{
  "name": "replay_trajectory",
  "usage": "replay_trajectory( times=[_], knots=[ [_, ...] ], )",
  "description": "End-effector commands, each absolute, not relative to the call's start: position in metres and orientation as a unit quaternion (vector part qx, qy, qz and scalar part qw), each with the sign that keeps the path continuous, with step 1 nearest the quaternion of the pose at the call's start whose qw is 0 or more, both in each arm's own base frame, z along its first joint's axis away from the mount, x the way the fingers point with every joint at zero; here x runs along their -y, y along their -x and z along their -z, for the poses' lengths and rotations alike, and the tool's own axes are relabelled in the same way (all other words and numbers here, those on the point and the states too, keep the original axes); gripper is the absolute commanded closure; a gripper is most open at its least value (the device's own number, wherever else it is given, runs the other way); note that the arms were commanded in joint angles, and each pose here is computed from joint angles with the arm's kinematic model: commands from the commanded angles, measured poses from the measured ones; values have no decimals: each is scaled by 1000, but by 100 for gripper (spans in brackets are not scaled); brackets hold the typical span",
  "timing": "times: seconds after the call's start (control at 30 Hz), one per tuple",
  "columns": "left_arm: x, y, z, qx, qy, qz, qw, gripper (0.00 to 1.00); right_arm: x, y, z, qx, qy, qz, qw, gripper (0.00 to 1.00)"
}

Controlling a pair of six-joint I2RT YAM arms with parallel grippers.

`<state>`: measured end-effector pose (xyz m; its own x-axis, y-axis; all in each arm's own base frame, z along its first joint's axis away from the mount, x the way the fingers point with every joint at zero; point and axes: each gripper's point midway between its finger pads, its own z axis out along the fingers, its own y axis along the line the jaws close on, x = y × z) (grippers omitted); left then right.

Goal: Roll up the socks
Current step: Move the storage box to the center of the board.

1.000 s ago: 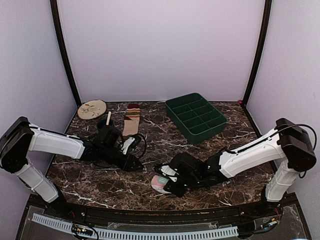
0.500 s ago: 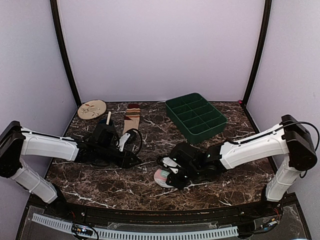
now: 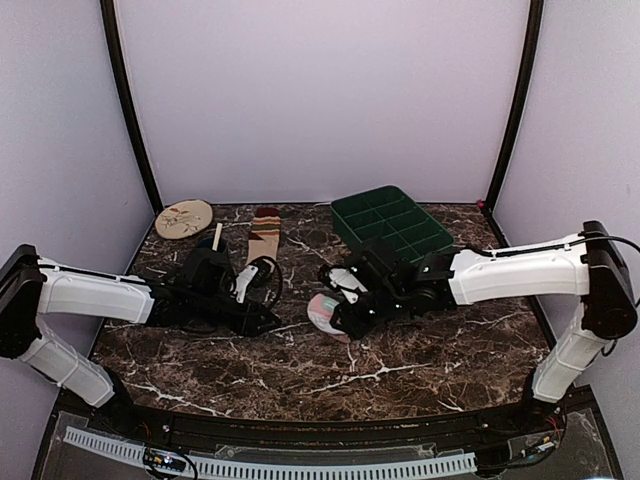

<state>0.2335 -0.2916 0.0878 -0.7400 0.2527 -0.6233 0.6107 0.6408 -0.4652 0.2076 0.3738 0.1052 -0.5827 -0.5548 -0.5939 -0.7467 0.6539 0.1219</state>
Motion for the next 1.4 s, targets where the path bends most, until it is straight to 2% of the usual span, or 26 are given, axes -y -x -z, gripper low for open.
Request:
replay_trajectory(
  times=[0.0,0.37,0.6,1.0,1.37],
  knots=[
    [291,-231,-95,-861,-253,348,271,65,-374,-245,-157,-861,344,-190,323,100],
    [290,-226,-96,-860,-253,353,268,65,-322,-343,-227,-857,271,-105,425,100],
    [293,-224,-101,-857,-254,360,268,65,-280,-396,-240,-854,247,-18,458,100],
    [318,-226,-108,-852,-274,364,260,66,-221,-469,-216,-843,237,125,466,100],
    [332,-221,-110,-851,-294,348,261,66,-189,-512,-172,-851,233,205,424,100]
  ],
)
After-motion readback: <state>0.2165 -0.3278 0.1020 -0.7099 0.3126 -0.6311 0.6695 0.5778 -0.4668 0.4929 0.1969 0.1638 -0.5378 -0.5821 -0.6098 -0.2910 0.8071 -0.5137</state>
